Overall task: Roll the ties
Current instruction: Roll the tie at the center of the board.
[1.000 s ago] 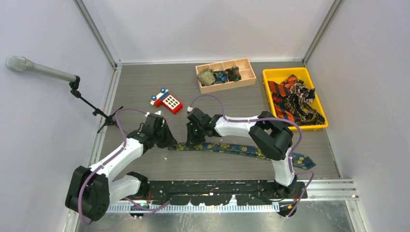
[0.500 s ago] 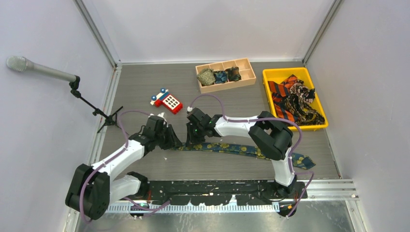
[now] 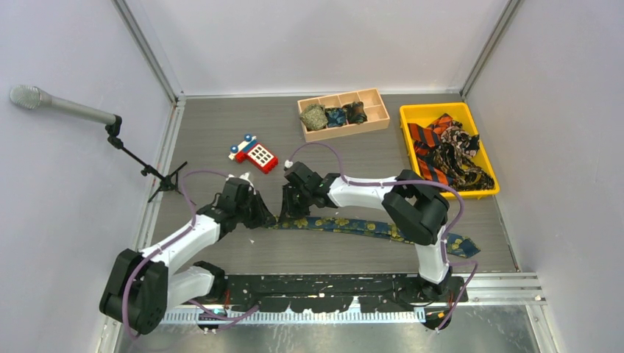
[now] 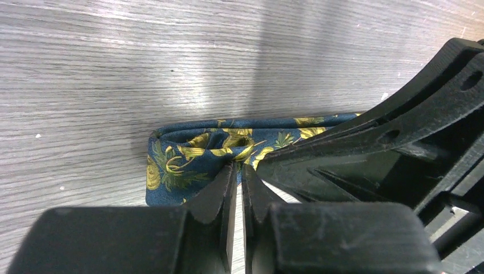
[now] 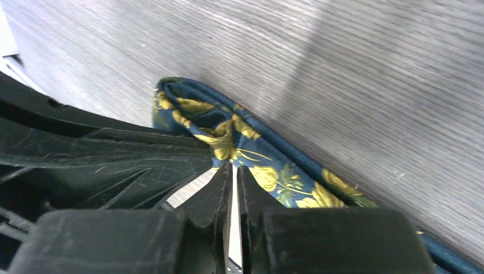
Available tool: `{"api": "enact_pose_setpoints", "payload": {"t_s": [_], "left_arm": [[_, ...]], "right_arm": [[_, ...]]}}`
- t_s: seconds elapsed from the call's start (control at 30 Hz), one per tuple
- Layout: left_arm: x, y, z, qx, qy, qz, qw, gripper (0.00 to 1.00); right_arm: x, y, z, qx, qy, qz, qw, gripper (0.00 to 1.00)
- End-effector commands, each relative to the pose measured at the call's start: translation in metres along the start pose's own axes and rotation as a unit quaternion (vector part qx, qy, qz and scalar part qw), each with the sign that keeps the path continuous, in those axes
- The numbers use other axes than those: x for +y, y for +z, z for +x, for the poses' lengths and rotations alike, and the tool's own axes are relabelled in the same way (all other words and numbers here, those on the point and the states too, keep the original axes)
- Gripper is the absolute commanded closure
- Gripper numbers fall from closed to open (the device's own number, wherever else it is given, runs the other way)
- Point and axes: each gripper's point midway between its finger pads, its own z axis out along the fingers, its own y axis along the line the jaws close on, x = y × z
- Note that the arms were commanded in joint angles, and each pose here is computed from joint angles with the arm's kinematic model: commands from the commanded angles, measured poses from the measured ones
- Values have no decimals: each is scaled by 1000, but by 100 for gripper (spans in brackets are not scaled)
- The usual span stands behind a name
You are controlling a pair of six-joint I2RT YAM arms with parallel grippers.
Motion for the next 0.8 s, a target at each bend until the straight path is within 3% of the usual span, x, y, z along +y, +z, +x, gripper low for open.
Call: {"api": "enact_pose_setpoints", "payload": {"t_s": [0.0,0.3,0.77], "left_arm": [[-3,-5,-10,-32,-1,5,999,91],[0,-7,-10,-40,-11,-3,999,100],[1,-10,-11,-50,-20,-4,999,100]], "right_arm": [[50,-27,-23,-34,-2,-77,996,86],[58,-12,-26,-27,16,-98,995,85],[41,18,-19,-13,34,-85,996,85]]}}
